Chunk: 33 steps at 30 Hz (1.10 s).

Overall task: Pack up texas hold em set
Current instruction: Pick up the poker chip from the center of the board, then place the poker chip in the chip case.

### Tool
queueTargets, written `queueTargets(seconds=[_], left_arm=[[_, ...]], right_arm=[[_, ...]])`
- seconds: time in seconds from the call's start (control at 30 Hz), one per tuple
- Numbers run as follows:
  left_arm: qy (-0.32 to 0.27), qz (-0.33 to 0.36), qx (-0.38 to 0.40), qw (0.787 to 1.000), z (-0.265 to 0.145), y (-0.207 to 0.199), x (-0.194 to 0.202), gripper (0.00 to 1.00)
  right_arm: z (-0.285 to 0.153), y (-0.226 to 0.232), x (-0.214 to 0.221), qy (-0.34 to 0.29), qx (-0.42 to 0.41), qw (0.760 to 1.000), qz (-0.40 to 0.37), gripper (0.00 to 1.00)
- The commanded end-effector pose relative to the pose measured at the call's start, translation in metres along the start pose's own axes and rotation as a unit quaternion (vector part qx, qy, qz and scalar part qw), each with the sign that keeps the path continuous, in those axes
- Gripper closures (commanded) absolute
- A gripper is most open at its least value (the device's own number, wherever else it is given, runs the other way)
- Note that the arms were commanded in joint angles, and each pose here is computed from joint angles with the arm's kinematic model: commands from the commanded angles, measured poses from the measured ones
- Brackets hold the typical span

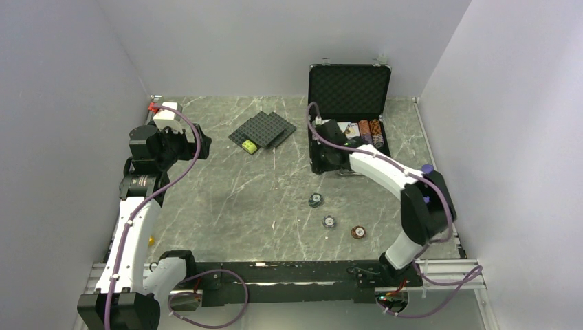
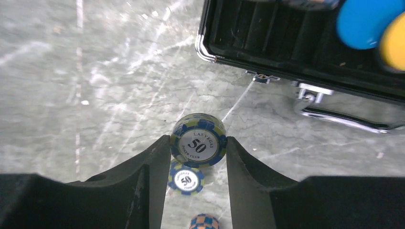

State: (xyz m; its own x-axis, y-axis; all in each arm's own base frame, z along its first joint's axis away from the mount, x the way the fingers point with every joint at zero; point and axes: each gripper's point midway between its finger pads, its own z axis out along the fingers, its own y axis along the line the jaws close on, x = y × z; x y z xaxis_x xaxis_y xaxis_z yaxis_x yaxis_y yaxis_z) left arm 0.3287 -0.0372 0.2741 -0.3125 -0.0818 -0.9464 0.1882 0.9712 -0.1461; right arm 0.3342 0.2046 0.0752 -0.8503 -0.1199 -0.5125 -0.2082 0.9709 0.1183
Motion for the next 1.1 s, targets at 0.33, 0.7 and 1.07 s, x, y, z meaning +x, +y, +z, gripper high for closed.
queueTargets(seconds=[0.33,0.7,1.07], left_arm=[[-0.015,-0.001,-0.003,1.000,-0.003,-0.001,-0.007,0.02],[-0.014,0.000,-0.002,1.000,-0.002,-0.001,-0.007,0.02],[-0.012,0.000,-0.003,1.000,-0.001,0.000,-0.006,0.02]], right_arm=[[-0.086,-0.147,-0.094,-0.302,0.115,0.938,0.127,1.00],[-0.061,-0.233,-0.096,-0.329,0.197,0.910,0.154,1.00],[-0.019,-0.264,-0.098,-0.279,0.212,0.926,0.143,1.00]])
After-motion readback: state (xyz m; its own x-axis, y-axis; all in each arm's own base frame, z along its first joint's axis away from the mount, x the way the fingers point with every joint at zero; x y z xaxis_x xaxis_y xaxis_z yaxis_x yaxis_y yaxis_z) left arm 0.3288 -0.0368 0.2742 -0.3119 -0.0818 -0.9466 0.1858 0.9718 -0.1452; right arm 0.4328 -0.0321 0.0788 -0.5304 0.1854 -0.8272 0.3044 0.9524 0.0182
